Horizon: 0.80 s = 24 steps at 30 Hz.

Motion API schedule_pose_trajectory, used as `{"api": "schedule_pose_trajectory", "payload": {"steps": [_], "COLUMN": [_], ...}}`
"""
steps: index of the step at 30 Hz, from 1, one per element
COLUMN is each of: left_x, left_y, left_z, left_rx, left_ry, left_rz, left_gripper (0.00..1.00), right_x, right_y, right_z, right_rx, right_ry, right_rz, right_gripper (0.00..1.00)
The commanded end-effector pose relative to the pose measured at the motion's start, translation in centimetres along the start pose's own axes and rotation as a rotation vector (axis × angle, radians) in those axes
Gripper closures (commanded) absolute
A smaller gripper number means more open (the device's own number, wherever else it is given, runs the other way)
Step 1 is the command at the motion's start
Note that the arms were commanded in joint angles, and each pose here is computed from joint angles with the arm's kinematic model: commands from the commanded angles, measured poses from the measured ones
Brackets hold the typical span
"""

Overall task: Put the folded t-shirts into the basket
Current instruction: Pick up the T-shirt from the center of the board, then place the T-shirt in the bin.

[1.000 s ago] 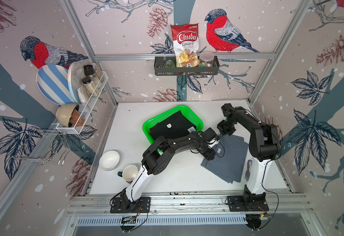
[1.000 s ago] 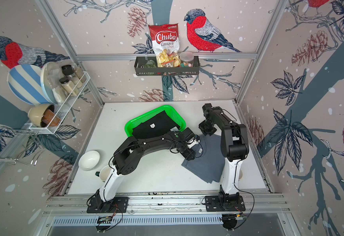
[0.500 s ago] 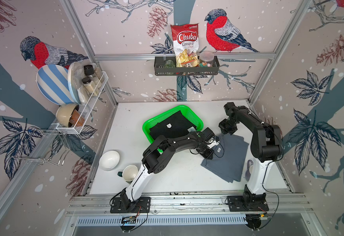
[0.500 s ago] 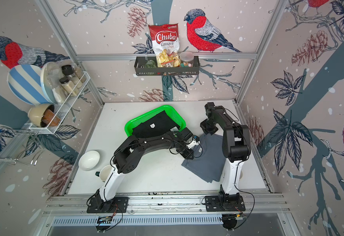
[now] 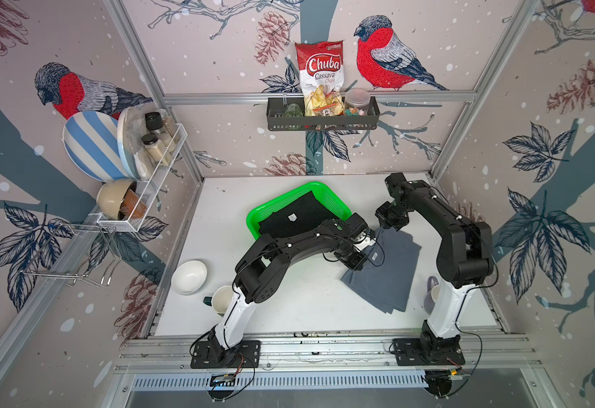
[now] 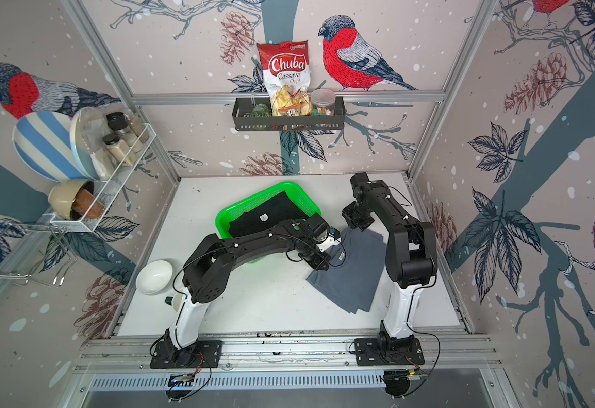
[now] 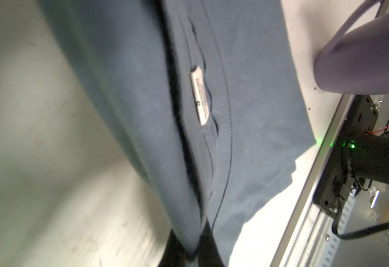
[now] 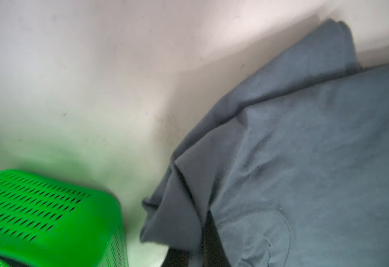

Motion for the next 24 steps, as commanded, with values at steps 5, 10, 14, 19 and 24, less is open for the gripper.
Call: {"api": "schedule_pose_trajectory", "payload": {"steps": [5,10,14,19,24], "left_x": [1.9,3.4,5.6,9.2,13.2], "left_y": [-1.3,-3.2,-4.2,-4.5,-3.9], "left_z": [-8.6,-16.1,-21.9,-26.2,-28.0], "left_rx": [-0.022,-0.084,-0.152,-0.207,-0.231], "left_ry": [0.229,0.365,0.510,0.677,0.735], "left_rz": [0.060,0.080,0.101,0.111,0.091], "left_gripper": [1.00,1.00,1.00,1.00,1.00], "right_x": [5.3,10.0,13.4,16.9,20.3], "right_y": [-1.5,-2.8,-3.9,-4.3,-4.6], "right_z": [-5.2,-9.1,-12.3,-13.1,-11.8], "right_rx": [-0.047,-0.067,-0.138,-0.205,-0.240], "right_ry": [0.174,0.397,0.482,0.540,0.525], "right_rz": [-0.021,-0.026,-0.069,-0.074,-0.105], "right_gripper": [1.00,1.00,1.00,1.00,1.00]}}
Point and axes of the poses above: each gripper's point midway between its finger pads, its own z axis out along the fingers, its own x axis along the line the jaws close on, y = z × x, the point moved 1 cm from there along -z, back along the fingers, and after that the axes turned 10 degrees about -z, right-handed, at the moved point
